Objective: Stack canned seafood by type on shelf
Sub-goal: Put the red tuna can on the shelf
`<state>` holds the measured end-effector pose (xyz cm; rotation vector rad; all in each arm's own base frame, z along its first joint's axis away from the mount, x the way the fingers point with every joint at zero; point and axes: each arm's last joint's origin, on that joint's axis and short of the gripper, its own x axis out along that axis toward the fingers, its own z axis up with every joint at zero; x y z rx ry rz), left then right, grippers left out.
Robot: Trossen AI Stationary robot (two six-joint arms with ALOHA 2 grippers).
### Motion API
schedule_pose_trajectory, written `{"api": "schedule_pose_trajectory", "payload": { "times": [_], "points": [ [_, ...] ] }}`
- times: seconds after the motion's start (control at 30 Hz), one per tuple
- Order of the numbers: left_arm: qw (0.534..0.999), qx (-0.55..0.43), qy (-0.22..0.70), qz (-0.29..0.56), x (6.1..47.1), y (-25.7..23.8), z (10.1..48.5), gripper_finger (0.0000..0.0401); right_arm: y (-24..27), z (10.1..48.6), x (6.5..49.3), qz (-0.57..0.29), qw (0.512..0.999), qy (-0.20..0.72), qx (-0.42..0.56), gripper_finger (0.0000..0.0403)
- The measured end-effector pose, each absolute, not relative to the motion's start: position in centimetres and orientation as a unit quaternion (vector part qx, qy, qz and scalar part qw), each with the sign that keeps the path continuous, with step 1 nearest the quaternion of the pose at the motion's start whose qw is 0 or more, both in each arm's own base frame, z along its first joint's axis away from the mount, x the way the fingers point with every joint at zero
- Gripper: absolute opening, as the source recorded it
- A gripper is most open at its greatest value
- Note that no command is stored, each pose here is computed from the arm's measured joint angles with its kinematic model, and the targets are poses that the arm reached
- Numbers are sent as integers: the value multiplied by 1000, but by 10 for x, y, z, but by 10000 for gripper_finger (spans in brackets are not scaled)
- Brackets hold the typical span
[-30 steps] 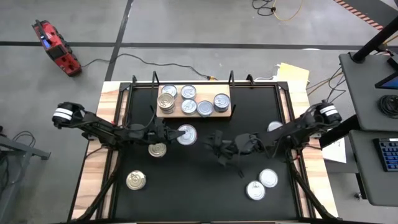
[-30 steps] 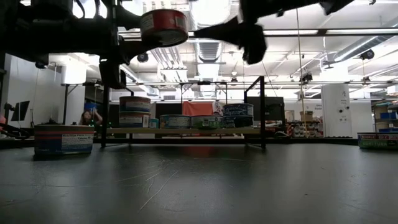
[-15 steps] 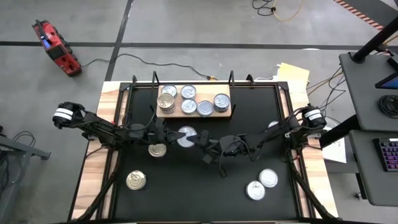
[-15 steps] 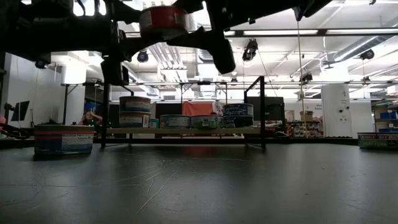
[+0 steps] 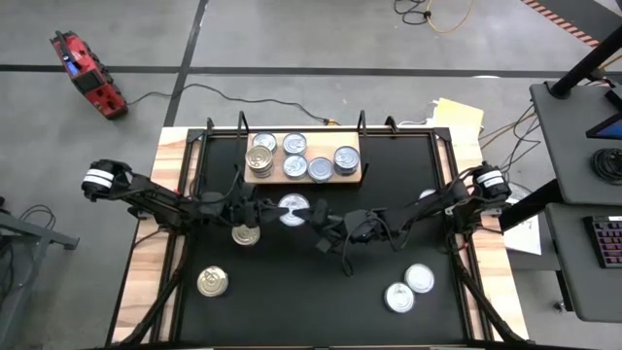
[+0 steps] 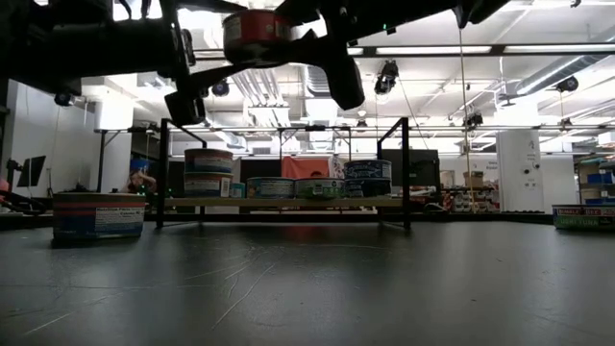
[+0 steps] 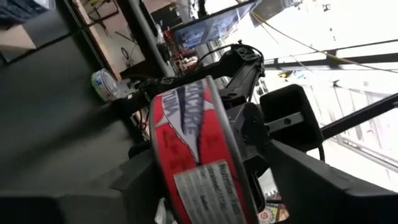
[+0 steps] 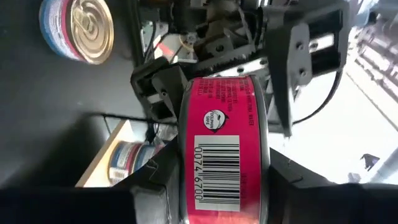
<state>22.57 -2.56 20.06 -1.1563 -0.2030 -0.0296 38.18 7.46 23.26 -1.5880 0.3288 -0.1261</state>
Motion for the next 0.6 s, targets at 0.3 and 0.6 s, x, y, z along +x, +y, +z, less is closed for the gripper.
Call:
{"api": "schedule_pose_trajectory", "payload": {
  "times": [0.3,0.6],
  "points": [
    [851,-511,-119,-22,224,-24,208,327,60,252,373,-114,713,163,-672,130],
    [941,-306,-143,-13,221,-24,214,324,38,271,365,-162,748,157,-624,127]
  ]
}}
